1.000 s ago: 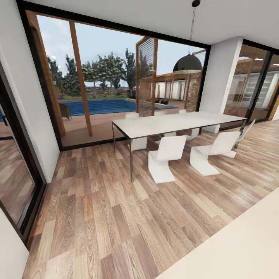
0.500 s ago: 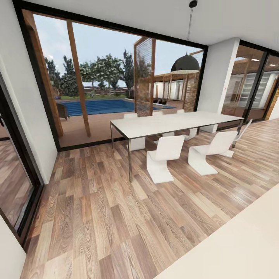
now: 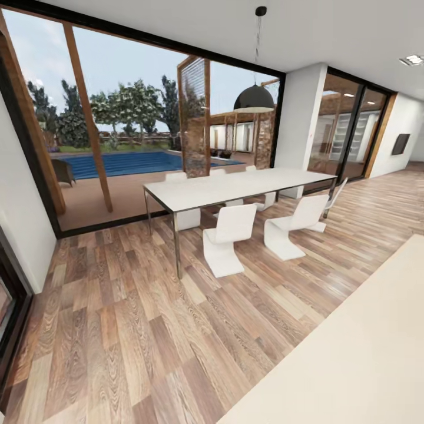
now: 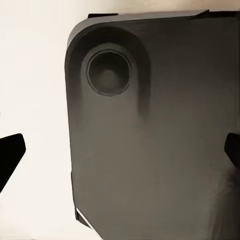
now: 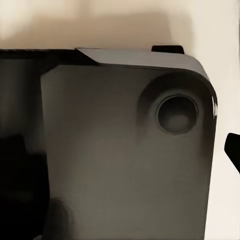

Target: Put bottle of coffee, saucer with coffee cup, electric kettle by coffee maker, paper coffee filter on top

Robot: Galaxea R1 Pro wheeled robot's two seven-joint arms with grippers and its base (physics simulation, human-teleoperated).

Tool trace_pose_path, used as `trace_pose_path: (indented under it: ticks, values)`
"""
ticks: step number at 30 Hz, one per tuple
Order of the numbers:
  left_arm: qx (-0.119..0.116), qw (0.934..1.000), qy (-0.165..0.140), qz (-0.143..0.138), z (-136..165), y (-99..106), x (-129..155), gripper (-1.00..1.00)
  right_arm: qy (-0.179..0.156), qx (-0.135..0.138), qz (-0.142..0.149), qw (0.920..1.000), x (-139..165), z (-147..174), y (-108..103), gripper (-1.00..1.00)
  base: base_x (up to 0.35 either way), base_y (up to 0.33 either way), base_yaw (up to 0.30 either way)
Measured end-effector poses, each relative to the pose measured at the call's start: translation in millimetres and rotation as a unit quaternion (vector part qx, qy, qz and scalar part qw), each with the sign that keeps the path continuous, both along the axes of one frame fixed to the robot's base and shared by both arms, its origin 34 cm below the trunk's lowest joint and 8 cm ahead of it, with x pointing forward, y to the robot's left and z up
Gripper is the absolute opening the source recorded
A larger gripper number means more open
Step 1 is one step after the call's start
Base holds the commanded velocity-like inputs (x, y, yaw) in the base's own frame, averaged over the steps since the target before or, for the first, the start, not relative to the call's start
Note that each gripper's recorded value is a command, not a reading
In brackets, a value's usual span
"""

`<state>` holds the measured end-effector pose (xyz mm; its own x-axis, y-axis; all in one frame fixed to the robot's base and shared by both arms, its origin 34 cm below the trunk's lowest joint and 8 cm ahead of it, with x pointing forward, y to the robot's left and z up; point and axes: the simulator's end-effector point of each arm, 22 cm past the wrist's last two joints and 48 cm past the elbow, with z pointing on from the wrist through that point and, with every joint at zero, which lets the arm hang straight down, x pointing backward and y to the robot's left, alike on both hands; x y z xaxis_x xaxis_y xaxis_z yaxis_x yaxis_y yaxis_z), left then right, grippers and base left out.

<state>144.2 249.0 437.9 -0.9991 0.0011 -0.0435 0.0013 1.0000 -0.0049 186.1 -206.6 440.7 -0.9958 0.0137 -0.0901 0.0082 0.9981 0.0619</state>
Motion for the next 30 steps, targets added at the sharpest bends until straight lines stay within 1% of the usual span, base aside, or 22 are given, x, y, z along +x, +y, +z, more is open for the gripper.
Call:
trace_pose_path:
  ticks: [1,2,6,9,12,30]
  values:
    - [0.0,0.9987,-0.051,0.0,2.1,-0.6,22.7,1.0,-0.001,0.0,0.0,1.0,0.7,0.1,0.0,1.0,0.0,0.0,-0.264]
    - [-0.001,0.9986,-0.054,0.001,2.3,-1.1,23.8,1.0,-0.001,0.0,0.0,1.0,1.2,0.1,0.0,1.0,0.0,0.0,-0.264]
    - [0.001,0.9985,-0.055,0.005,2.4,-0.1,24.3,1.0,-0.002,0.001,0.002,1.0,2.0,0.2,0.9,1.0,0.0,0.0,-0.253]
    - [0.002,0.9983,-0.056,0.016,2.4,1.8,24.9,1.0,-0.003,0.001,0.004,1.0,2.5,0.3,1.4,1.0,0.0,0.0,-0.235]
    - [0.005,0.9982,-0.056,0.021,2.5,4.7,25.0,1.0,-0.004,0.0,0.004,1.0,2.6,0.3,1.0,1.0,0.0,0.0,-0.258]
    - [0.008,0.9982,-0.056,0.019,2.5,12.5,25.0,1.0,-0.004,0.0,0.004,1.0,2.7,0.3,0.6,1.0,0.0,0.0,-0.266]
